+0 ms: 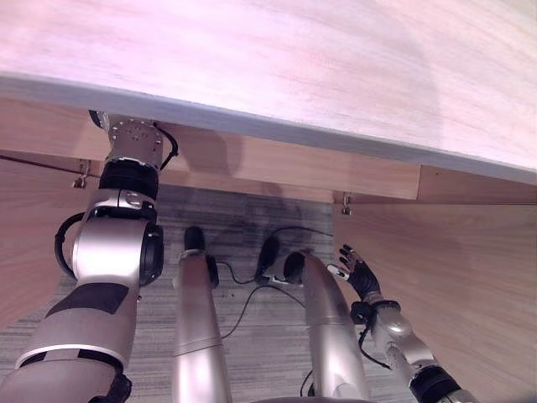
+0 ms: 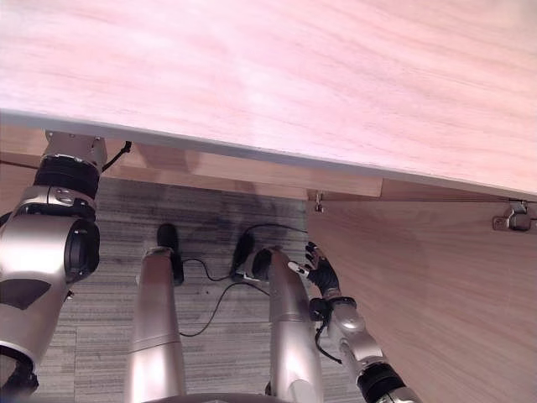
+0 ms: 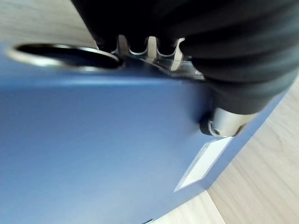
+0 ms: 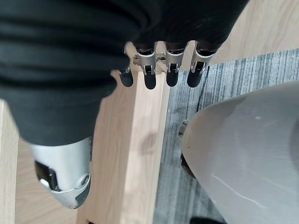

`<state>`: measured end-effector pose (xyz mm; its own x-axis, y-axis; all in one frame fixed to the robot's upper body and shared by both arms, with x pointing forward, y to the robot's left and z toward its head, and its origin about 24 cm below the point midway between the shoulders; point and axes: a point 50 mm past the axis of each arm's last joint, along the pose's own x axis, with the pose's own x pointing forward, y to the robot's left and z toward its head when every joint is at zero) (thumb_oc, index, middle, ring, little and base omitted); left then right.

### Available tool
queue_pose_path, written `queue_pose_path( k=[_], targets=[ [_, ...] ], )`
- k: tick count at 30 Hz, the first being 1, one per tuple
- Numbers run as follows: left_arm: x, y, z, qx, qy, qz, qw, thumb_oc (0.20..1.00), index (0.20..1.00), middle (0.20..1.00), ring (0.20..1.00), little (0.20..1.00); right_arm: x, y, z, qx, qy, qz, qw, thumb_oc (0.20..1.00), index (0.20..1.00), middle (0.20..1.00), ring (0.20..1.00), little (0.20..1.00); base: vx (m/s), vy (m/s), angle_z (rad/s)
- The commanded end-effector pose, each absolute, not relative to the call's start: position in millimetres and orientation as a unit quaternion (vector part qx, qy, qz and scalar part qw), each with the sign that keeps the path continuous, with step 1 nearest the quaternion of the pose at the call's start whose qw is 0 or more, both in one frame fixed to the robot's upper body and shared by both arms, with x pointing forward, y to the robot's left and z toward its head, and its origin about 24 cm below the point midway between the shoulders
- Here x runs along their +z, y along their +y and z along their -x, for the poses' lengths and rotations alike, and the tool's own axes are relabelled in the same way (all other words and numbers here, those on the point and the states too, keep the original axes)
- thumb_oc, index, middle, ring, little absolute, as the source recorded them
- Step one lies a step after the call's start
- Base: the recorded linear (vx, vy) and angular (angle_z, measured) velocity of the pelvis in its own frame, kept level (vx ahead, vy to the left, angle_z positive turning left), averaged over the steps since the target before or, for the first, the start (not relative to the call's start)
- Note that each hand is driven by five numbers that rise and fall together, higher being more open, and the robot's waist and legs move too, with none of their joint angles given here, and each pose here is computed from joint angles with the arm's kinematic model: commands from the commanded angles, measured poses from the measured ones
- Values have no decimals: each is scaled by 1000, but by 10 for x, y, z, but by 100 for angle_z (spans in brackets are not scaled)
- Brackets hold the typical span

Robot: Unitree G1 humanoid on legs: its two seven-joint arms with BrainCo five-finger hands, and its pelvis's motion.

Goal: Put the empty folder in the office cabinet

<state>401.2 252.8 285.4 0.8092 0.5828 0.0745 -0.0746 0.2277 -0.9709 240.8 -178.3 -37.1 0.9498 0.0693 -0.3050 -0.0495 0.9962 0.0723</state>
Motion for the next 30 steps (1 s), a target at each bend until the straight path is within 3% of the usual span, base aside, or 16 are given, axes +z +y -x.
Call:
queue_pose_path(
  k=[1,30],
  targets=[
    [3643,2904,-3691,194,-363,513,753,200,200,200,200,200,-211,-1897,-2415,25,113,-32,993,1000,1000,1000,1000,1000,0,0,0],
    [3307,3076,-3775,239,-303,525,759,200,200,200,200,200,-175,-1950,-2397,25,105,-36,994,1000,1000,1000,1000,1000,-1,4,0]
  ],
)
